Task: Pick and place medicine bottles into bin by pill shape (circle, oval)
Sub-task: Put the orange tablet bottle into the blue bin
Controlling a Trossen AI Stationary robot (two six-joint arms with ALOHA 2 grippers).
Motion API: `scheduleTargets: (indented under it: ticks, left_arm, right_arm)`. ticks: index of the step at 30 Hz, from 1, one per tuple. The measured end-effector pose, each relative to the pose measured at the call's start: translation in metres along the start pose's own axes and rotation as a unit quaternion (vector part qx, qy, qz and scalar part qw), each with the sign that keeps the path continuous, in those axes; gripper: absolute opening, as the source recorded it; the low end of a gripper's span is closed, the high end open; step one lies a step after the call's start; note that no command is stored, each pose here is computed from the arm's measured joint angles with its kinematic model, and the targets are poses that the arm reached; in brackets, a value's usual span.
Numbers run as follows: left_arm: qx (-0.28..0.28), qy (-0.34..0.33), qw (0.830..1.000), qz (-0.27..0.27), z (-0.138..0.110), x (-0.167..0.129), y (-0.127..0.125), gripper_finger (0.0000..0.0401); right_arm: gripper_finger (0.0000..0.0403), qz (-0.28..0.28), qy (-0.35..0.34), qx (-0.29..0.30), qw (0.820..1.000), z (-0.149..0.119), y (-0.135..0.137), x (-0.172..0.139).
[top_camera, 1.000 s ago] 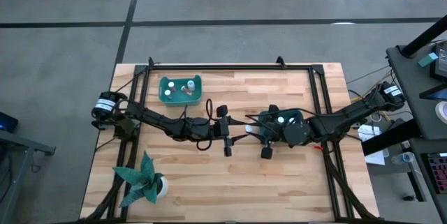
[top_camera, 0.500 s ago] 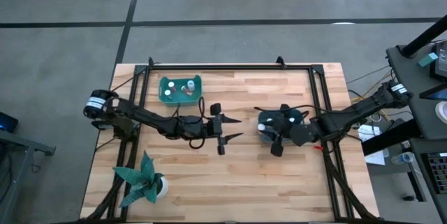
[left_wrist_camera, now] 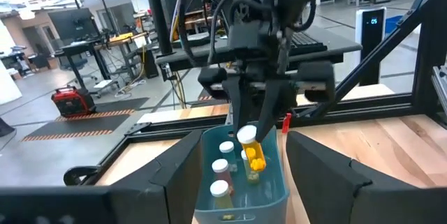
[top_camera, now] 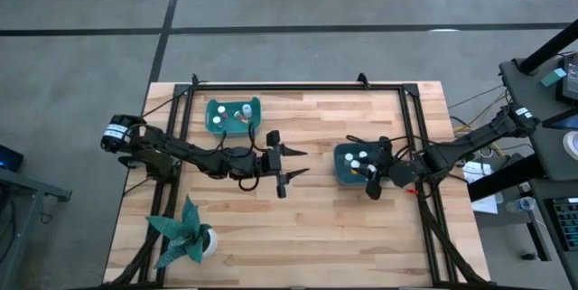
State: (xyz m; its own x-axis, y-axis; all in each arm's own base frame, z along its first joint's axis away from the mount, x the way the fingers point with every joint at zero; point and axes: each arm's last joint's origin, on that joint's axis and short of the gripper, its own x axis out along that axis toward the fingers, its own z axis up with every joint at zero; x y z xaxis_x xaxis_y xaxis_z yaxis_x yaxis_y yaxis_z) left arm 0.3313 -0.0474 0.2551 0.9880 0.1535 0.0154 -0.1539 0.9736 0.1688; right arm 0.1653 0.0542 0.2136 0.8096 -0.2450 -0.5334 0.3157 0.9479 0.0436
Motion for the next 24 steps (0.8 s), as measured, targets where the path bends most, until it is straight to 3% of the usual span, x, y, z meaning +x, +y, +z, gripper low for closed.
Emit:
scheduleTargets:
  ticks: [12, 24]
  left_arm:
    - [0.003, -0.015, 1.000, 0.007, 0.003, 0.001, 0.003, 0.0190]
    - [0.000, -0.023, 1.000, 0.014, 0.004, 0.002, 0.007, 0.0190]
  right_arm:
    - [0.0116, -0.008, 0.007, 0.017, 1.000, -0.056, -0.023, 0.008]
    - [0.0116, -0.012, -0.031, 0.019, 0.999, -0.070, -0.024, 0.019]
